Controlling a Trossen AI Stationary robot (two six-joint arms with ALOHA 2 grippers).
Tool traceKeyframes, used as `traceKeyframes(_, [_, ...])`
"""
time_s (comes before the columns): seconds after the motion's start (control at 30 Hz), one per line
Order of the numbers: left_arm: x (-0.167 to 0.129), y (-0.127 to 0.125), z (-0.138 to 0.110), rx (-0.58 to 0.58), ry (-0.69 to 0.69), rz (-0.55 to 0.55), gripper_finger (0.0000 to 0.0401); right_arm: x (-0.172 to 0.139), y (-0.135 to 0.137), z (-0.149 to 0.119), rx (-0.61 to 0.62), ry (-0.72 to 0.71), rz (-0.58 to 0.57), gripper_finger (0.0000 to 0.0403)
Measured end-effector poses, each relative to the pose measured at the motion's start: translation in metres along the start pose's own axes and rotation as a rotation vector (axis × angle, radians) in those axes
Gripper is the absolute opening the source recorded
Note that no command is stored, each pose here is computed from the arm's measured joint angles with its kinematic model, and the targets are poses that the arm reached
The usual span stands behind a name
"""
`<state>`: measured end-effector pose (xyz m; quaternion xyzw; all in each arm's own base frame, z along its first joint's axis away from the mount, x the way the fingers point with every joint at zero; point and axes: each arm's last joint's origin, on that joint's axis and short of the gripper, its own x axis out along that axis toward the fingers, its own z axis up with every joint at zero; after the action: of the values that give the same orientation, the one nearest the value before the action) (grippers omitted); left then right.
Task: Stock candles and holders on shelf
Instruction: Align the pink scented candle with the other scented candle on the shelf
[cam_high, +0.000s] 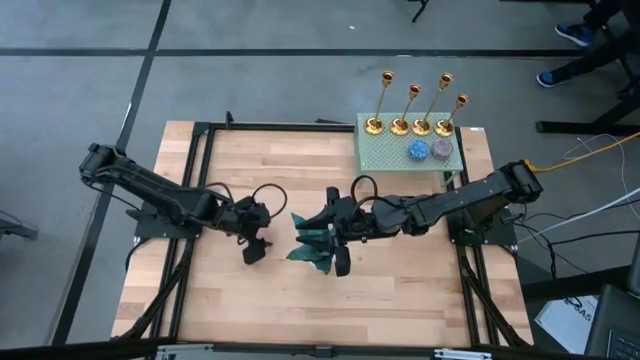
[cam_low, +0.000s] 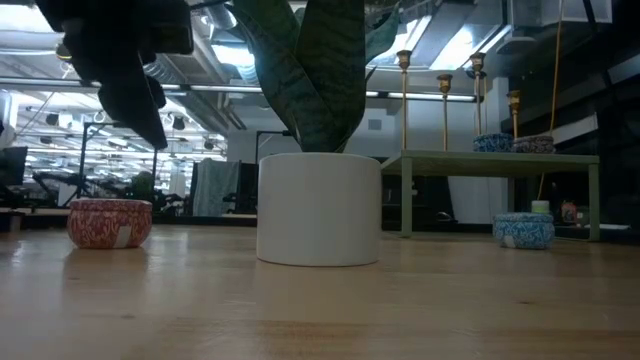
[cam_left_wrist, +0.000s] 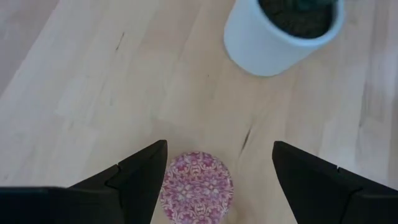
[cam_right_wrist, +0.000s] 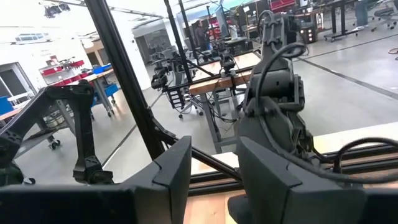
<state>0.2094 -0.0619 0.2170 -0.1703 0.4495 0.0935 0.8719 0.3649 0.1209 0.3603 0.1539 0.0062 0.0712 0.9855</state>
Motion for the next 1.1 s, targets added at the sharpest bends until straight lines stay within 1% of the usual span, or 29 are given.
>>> traceKeyframes(0.1, [-0.006,0.001,0.002,0.007,-0.045,0.0,0.0287,0.0,0.0,0.001,0.0,-0.006,0.002,0.0134])
traceKeyframes(0.17, [-0.009,0.0,0.005,-0.009,-0.086,-0.008,0.0287,0.0,0.0,0.001,-0.028,-0.007,0.001,0.0134])
traceKeyframes(0.37, [-0.018,-0.002,0.012,-0.174,-0.167,-0.07,0.0287,0.001,-0.004,0.005,-0.23,-0.038,-0.007,0.0134])
traceKeyframes(0.53, [-0.024,-0.002,0.012,-0.237,-0.172,-0.107,0.0287,0.001,-0.005,0.008,-0.247,-0.066,-0.007,0.0134])
traceKeyframes(0.63, [-0.028,-0.001,0.012,-0.221,-0.177,-0.123,0.0288,0.001,-0.004,0.008,-0.251,-0.067,0.009,0.0134])
traceKeyframes(0.73, [-0.03,-0.001,0.013,-0.176,-0.19,-0.133,0.0288,0.001,-0.004,0.008,-0.224,-0.064,0.022,0.0134])
traceKeyframes(0.9, [-0.031,-0.005,0.017,-0.084,-0.239,-0.162,0.0288,0.001,-0.004,0.008,-0.225,-0.064,0.022,0.0134])
traceKeyframes(1.0, [-0.031,-0.006,0.019,-0.073,-0.259,-0.174,0.0288,0.001,-0.005,0.008,-0.221,-0.065,0.019,0.0134])
traceKeyframes(1.1, [-0.03,-0.004,0.021,-0.062,-0.272,-0.158,0.0288,0.001,-0.005,0.008,-0.21,-0.065,0.018,0.0134])
